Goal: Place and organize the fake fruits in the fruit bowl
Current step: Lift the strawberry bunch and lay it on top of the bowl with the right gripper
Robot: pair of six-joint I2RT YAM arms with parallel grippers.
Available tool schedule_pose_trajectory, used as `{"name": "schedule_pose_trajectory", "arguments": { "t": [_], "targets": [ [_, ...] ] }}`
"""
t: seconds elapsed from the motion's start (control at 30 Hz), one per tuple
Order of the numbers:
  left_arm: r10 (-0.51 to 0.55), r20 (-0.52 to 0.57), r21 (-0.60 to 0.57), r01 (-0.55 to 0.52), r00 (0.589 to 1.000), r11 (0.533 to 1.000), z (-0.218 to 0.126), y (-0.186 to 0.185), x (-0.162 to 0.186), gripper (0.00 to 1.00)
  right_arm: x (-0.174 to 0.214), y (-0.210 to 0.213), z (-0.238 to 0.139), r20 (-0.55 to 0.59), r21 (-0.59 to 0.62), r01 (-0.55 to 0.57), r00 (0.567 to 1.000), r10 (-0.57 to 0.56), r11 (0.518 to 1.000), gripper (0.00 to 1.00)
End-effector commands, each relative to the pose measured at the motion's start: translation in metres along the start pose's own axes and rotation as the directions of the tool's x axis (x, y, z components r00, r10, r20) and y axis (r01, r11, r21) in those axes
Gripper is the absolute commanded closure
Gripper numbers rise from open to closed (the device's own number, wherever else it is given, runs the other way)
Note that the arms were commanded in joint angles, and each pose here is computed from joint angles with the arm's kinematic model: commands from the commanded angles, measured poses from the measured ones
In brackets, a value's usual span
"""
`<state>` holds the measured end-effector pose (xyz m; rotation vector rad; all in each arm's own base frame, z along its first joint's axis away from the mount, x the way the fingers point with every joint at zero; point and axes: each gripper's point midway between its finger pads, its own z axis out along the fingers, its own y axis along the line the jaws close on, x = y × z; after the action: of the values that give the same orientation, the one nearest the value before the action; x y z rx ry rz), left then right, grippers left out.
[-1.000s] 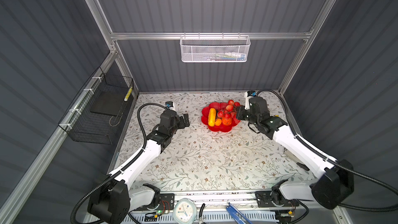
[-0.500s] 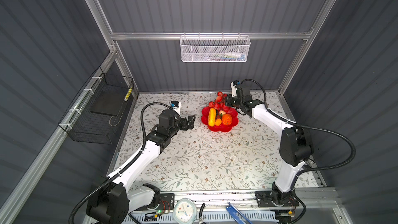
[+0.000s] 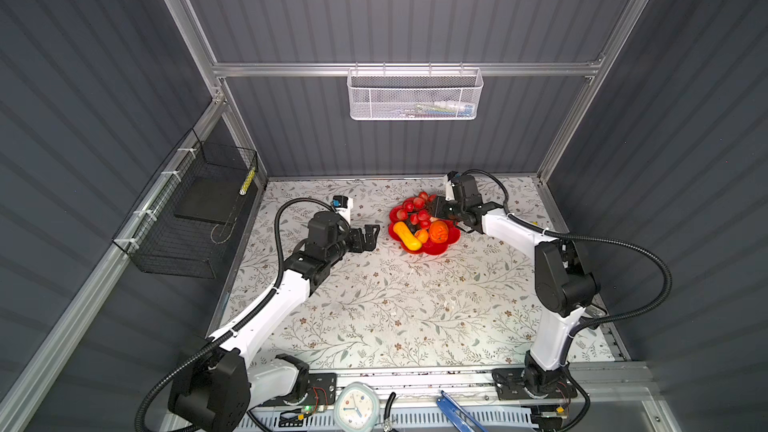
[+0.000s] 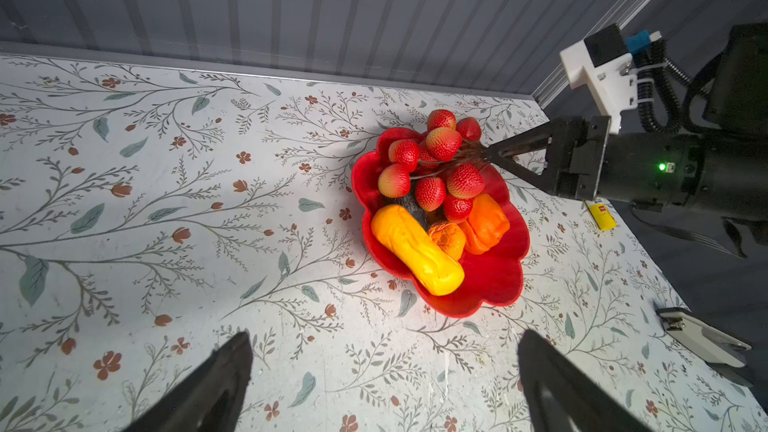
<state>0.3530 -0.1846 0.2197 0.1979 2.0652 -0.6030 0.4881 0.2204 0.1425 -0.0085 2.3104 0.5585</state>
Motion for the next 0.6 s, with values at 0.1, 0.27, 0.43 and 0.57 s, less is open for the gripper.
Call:
{"name": "schedule_pose_trajectory", "arguments": {
  "t": [0.1, 0.27, 0.43, 0.57],
  "targets": [
    [0.033, 0.055, 0.002, -0.033, 0.998, 0.999, -0.003, -0.002, -0.020, 0.00, -0.031, 0.008, -0.040, 0.105, -0.008, 0.010, 0.994, -0.009, 1.000, 0.30],
    [0.053, 0.072, -0.014, -0.052, 0.996, 0.999, -0.003, -0.001, -0.025, 0.00, -0.054, 0.006, -0.091, 0.209, 0.046, 0.050, 0.976, -0.058, 0.998, 0.09],
    [0.090, 0.076, -0.056, -0.086, 0.993, 0.995, -0.001, 0.006, -0.026, 0.00, -0.051, -0.019, -0.157, 0.411, 0.173, 0.105, 0.896, -0.169, 0.979, 0.01],
    [0.152, 0.087, -0.262, -0.124, 0.985, 0.957, -0.001, 0.045, -0.022, 0.00, -0.020, -0.080, -0.189, 0.462, 0.351, 0.080, 0.852, -0.247, 0.933, 0.01]
  ]
}}
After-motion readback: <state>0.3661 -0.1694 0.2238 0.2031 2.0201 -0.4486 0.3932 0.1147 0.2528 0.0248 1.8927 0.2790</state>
